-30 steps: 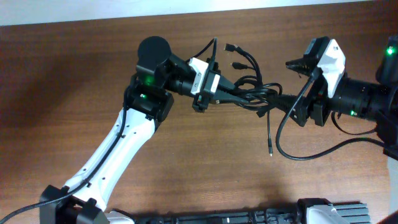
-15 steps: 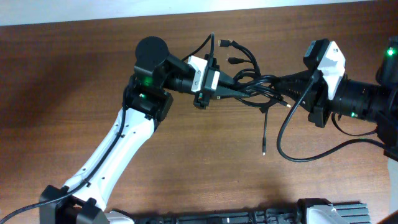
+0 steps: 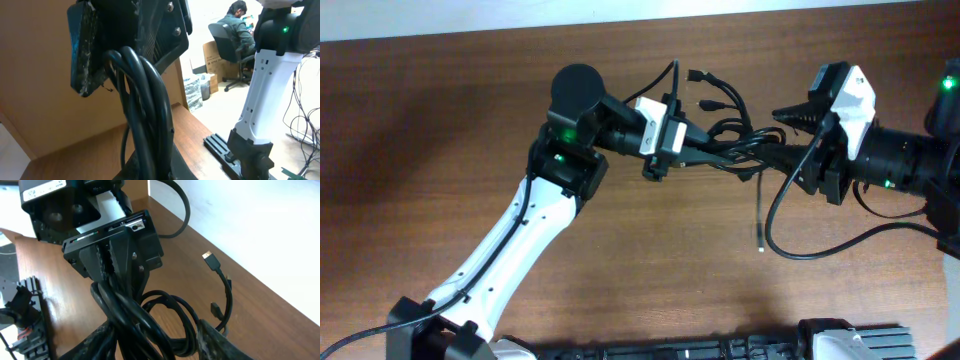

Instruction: Untangle cables

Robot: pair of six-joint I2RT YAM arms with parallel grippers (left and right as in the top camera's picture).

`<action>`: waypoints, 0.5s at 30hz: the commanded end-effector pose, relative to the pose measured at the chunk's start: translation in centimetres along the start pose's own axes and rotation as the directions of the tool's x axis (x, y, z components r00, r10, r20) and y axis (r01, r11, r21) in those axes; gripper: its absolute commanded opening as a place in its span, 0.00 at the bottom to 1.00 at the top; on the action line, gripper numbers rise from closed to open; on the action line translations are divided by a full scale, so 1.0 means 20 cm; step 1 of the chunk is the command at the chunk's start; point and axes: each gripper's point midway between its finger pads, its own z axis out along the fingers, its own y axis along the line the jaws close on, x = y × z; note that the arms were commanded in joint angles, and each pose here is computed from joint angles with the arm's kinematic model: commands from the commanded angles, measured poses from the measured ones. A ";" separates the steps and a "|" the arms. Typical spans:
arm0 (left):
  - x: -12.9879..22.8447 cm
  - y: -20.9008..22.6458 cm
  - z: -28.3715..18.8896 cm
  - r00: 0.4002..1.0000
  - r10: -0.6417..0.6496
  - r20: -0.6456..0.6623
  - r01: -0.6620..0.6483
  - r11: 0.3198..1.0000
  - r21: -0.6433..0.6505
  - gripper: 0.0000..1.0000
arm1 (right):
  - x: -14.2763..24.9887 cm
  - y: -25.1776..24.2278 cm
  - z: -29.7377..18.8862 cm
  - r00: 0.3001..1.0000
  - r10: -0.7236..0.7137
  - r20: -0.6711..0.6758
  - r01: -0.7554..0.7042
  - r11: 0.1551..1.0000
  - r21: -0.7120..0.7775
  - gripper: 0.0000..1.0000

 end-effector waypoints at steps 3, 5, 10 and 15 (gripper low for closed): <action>-0.05 -0.04 0.03 0.999 0.046 0.015 -0.046 0.998 0.034 0.07 | -0.04 0.01 -0.02 0.999 -0.024 0.021 0.024 1.000 0.006 0.41; -0.05 -0.04 0.03 0.999 0.046 0.015 -0.046 0.998 0.034 0.07 | -0.05 0.03 -0.02 0.999 -0.025 0.038 0.026 1.000 -0.016 0.41; -0.05 -0.05 0.04 0.999 0.045 0.016 -0.046 0.998 0.038 0.07 | -0.07 0.04 -0.02 0.998 -0.031 0.059 0.033 0.999 -0.039 0.49; -0.05 -0.05 0.04 0.999 0.038 0.015 -0.038 0.998 0.040 0.06 | -0.11 0.04 -0.02 0.993 -0.065 0.095 0.070 0.997 -0.044 0.50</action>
